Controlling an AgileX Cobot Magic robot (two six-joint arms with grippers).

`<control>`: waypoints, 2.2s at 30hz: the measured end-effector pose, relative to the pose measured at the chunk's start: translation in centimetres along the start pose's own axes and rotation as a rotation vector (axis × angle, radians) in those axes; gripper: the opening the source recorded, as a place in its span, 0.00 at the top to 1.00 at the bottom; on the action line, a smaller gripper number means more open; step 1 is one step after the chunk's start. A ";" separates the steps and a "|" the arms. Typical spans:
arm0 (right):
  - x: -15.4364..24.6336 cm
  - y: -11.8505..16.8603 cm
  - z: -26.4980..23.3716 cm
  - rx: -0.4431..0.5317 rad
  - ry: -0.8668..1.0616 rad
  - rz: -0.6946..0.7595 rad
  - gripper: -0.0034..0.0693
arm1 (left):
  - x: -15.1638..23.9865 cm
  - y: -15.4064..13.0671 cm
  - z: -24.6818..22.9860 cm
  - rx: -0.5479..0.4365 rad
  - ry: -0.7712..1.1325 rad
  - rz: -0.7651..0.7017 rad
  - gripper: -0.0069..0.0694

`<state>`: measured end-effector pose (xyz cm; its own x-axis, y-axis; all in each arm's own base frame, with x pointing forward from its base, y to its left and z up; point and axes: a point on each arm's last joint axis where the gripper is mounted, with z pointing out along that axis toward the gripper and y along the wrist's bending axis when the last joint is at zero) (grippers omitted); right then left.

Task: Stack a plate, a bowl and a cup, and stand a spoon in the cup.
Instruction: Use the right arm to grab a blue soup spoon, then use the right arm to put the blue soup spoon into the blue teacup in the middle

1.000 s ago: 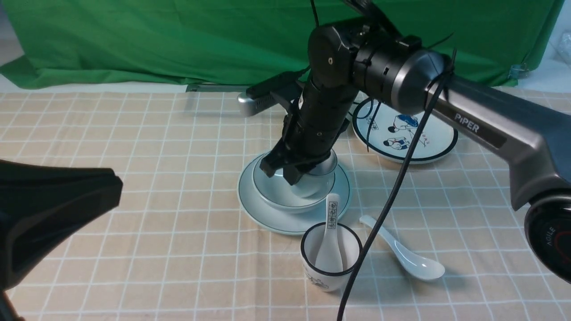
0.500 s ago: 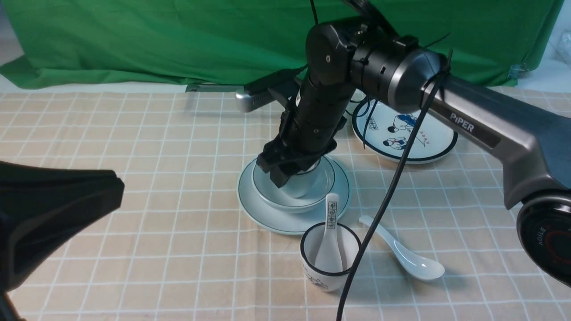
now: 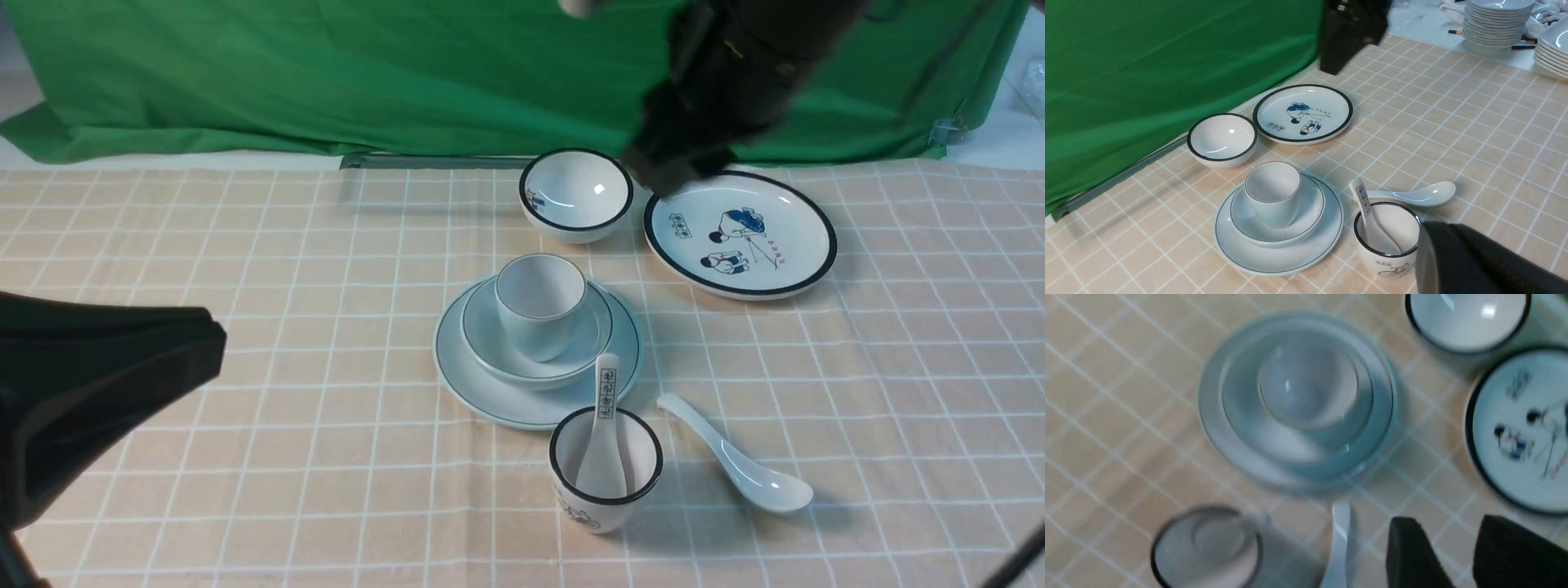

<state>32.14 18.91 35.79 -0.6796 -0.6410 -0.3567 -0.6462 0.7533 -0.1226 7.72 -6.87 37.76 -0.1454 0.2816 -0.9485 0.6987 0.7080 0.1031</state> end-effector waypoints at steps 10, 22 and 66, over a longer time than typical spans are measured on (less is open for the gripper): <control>9.3 -1.3 12.6 -0.118 0.191 0.165 0.45 | 0.0 0.0 0.0 -0.001 -0.004 -0.002 0.91; 8.6 -1.0 16.8 -0.147 0.118 0.239 0.43 | -0.1 -0.1 0.0 0.009 -0.009 -0.020 0.91; 6.9 3.2 5.4 0.045 -0.952 0.285 0.72 | 0.2 -0.1 0.0 0.010 0.021 -0.012 0.91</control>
<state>27.25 17.69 27.92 -0.2325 -0.0647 -0.9704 -0.4747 0.8784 0.0552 7.63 -6.88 37.58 -0.1683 0.2864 -0.9432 0.7039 0.7048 0.0884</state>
